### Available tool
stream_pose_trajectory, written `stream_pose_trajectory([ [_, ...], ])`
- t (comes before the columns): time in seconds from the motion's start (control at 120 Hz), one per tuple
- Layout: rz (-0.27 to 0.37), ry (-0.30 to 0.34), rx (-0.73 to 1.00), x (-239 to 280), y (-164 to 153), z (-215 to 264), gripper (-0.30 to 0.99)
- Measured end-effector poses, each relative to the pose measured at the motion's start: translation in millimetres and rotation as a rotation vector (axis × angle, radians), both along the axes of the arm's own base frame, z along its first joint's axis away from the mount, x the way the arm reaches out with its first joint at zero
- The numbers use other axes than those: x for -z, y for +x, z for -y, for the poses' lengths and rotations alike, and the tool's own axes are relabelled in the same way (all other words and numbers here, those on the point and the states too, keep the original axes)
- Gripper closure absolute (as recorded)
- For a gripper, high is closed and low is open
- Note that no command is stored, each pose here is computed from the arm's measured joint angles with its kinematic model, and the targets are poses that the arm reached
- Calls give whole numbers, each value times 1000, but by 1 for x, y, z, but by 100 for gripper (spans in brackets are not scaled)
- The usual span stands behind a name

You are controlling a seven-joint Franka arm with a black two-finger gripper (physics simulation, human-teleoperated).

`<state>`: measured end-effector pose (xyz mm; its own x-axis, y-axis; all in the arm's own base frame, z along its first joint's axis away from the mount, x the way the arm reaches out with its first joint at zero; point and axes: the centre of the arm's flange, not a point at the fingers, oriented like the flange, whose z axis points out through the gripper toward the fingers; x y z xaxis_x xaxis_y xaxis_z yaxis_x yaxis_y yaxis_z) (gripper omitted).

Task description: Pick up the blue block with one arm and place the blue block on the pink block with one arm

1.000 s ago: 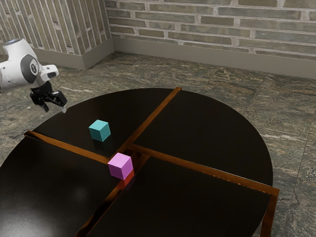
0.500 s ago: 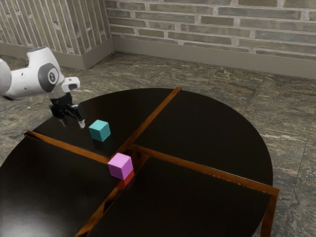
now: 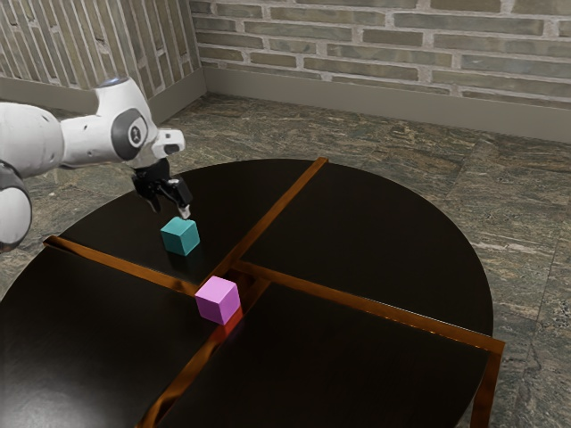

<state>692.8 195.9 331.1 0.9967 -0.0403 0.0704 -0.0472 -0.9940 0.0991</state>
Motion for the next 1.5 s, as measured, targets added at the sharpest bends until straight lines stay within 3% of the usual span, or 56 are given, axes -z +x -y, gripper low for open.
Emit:
stream_pose_trajectory([
  [0.367, -117, 69, 21, 35, 11, -9, 0],
  [0.625, -140, 71, 1, 53, 13, -7, 1],
  [1.067, -62, 83, -49, 62, 21, -8, 1],
  [1.5, -46, 83, -68, 68, 24, -7, 12],
])
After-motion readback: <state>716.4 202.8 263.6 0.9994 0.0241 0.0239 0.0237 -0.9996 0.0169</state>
